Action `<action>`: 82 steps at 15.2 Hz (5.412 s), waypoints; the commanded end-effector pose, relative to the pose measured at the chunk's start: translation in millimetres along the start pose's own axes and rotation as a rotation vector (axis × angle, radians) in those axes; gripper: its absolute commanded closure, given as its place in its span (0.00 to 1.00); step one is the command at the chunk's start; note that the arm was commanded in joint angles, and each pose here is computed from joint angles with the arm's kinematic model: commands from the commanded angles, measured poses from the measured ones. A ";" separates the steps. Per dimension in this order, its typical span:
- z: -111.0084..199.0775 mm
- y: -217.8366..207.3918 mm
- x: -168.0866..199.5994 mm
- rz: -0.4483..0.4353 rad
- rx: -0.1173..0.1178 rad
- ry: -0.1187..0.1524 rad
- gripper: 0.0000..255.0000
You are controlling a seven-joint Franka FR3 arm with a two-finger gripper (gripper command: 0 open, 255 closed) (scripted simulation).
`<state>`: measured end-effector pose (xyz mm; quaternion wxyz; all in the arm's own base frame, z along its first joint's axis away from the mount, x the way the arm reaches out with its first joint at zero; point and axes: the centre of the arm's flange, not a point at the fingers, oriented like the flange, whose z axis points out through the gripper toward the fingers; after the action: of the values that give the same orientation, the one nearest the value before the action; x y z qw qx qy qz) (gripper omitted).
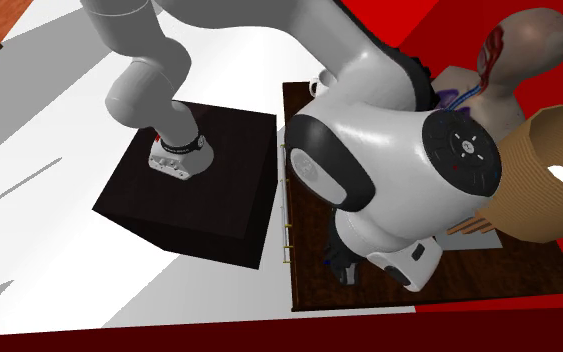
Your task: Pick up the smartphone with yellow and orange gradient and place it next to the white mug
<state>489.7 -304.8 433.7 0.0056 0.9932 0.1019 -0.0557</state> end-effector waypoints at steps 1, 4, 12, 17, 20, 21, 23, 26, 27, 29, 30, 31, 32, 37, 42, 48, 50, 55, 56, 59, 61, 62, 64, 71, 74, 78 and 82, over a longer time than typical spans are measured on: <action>-10.8 0.5 -2.2 0.000 0.000 0.000 1.00; -26.5 0.5 -4.0 0.000 0.000 0.000 1.00; -68.5 0.5 -8.7 0.000 0.000 0.000 1.00; -94.7 0.5 -11.7 0.000 0.000 0.000 1.00; -110.5 0.5 -13.5 0.000 0.000 0.000 1.00; -115.7 0.5 -14.1 0.000 0.000 0.000 1.00; -126.2 0.4 -15.2 0.000 0.000 0.000 1.00; -141.9 0.4 -17.0 0.000 0.000 0.000 1.00; -147.2 0.4 -17.6 0.000 0.000 0.000 1.00; -150.6 -12.7 -19.5 0.000 0.000 0.000 1.00; -150.5 -25.8 -21.1 0.000 0.000 0.000 1.00; -150.3 -38.9 -22.6 0.000 0.000 0.000 1.00; -150.2 -52.0 -24.2 0.000 0.000 0.000 1.00; -149.6 -117.5 -31.9 0.000 0.000 0.000 1.00; -149.0 -183.1 -39.6 0.000 0.000 0.000 1.00; -148.3 -261.7 -48.9 0.000 0.000 0.000 1.00; -148.1 -287.9 -52.0 0.000 0.000 0.000 1.00; -147.5 -353.5 -59.7 0.000 0.000 0.000 1.00; -147.4 -366.6 -61.2 0.000 0.000 0.000 1.00; -147.0 -405.9 -65.8 0.000 0.000 0.000 1.00; -146.8 -432.1 -68.9 0.000 0.000 0.000 1.00; -146.6 -445.3 -70.5 0.000 0.000 0.000 1.00; -141.3 -455.6 -71.1 0.000 0.000 0.000 1.00; -104.6 -455.6 -67.0 0.000 0.000 0.000 1.00; -88.8 -455.6 -65.2 0.000 0.000 0.000 1.00; -67.8 -455.6 -62.8 0.000 0.000 0.000 1.00; -46.9 -455.5 -60.5 0.000 0.000 0.000 1.00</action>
<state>344.5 130.3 492.2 0.0055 0.9932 0.1018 -0.0562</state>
